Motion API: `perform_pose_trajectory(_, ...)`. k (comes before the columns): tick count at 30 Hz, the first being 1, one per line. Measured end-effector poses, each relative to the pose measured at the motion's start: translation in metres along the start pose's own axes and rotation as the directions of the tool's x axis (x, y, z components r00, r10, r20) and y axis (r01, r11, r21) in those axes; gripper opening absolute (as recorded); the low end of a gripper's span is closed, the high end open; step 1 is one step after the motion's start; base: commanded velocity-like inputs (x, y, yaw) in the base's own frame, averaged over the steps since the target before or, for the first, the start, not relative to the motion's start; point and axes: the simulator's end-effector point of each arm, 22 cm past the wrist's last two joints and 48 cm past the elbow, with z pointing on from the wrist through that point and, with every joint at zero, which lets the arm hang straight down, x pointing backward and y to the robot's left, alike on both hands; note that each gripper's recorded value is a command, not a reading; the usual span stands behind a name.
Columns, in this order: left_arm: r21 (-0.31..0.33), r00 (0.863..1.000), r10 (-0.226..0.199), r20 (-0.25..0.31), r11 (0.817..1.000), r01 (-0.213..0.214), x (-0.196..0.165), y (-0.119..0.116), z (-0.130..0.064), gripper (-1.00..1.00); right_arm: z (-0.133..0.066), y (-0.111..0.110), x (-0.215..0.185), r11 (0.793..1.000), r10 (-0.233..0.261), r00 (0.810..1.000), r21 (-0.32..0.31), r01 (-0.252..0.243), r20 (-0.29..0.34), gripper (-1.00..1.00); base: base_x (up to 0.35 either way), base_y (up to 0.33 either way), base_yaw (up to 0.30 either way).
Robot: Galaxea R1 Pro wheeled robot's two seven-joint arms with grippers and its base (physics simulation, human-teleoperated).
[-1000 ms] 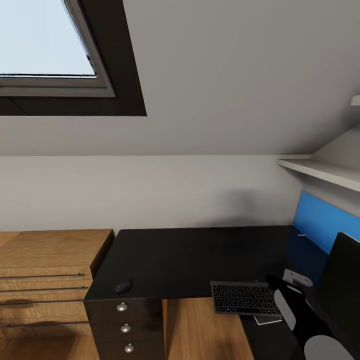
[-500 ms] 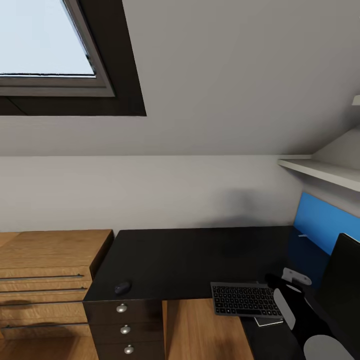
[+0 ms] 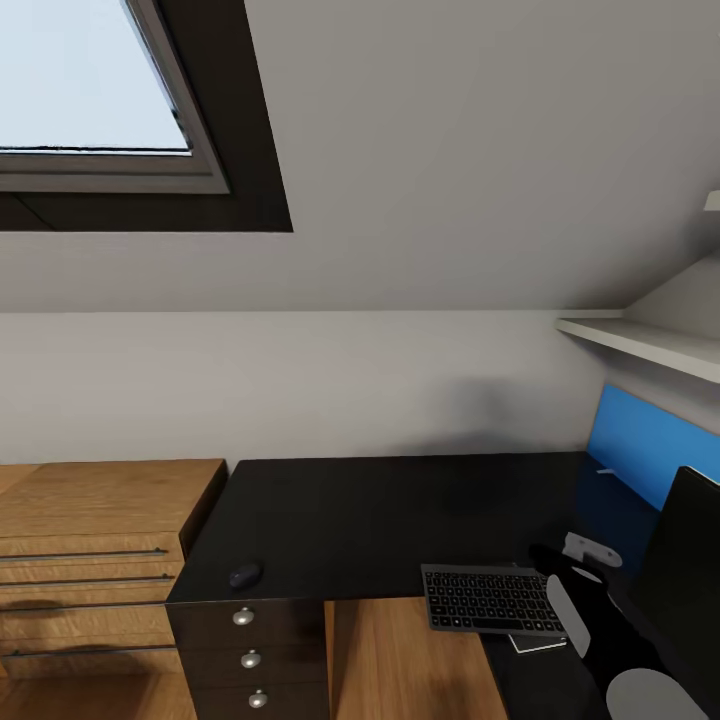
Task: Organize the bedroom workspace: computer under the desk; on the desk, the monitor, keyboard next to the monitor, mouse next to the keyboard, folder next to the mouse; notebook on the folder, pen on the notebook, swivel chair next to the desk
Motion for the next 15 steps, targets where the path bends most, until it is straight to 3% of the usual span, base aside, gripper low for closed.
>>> perform_pose_trajectory(15,0.002,1.0,-0.001,0.003,1.0,0.001,-0.0014,-0.0018,0.0005,1.0,0.0,-0.0006,-0.0002,1.0,0.0,1.0,0.002,0.0,0.0,1.0,0.0,0.0,0.0)
